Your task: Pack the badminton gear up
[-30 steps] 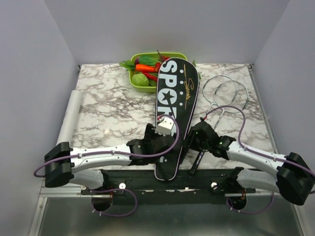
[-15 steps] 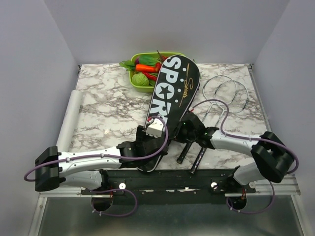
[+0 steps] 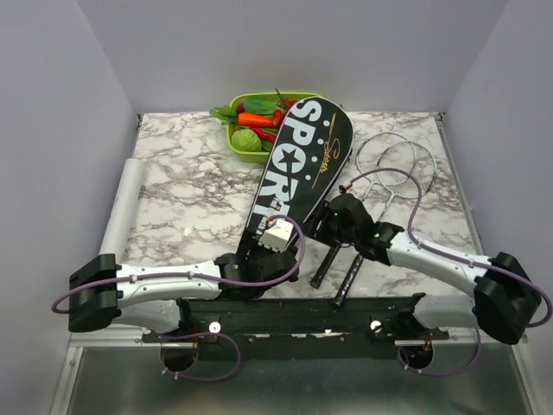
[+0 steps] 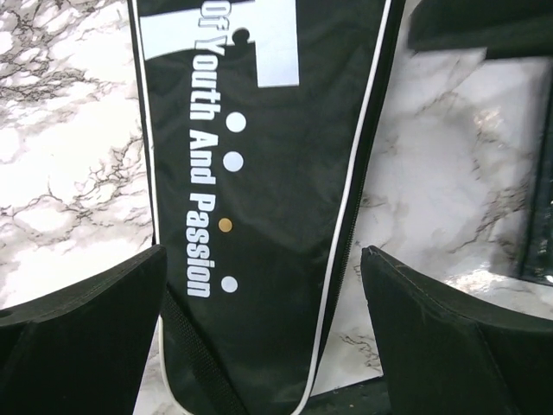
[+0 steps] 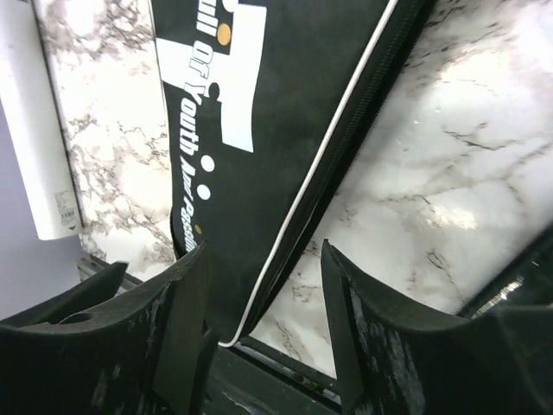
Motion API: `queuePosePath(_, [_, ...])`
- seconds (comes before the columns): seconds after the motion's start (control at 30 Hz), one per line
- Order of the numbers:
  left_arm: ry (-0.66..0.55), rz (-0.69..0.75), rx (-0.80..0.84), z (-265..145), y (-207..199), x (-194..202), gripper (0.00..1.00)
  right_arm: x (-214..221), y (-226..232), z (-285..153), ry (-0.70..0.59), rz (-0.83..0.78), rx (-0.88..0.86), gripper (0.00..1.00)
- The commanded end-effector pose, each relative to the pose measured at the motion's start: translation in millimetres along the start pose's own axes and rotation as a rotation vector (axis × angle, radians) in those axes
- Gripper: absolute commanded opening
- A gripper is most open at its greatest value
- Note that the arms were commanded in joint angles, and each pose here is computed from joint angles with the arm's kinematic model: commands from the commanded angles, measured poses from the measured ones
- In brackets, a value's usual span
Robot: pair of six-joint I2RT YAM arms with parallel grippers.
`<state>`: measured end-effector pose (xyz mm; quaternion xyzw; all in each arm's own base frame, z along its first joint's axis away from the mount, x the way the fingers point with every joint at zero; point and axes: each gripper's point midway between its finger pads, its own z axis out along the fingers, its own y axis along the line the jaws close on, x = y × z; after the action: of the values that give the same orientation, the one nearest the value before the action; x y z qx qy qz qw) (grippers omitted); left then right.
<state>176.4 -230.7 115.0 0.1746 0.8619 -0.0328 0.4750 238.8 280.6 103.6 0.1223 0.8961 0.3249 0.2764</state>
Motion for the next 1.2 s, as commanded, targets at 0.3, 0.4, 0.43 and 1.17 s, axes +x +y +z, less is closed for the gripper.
queuePosePath(0.3, [0.027, 0.198, -0.107, 33.2, -17.8, 19.0, 0.99, 1.9, -63.2, -60.3, -0.104, -0.081, 0.108, 0.64])
queuePosePath(0.4, [0.029, 0.206, -0.098, 37.2, -24.6, 20.1, 0.99, 5.0, -69.5, -63.1, -0.103, -0.079, 0.111, 0.64])
queuePosePath(0.43, [0.027, 0.204, -0.095, 38.0, -27.2, 18.4, 0.99, 7.7, -72.6, -62.8, -0.097, -0.081, 0.116, 0.64])
queuePosePath(1.17, [0.069, 0.275, -0.148, 56.7, -24.9, 41.4, 0.77, 23.2, -89.0, -55.2, -0.061, -0.058, 0.131, 0.64])
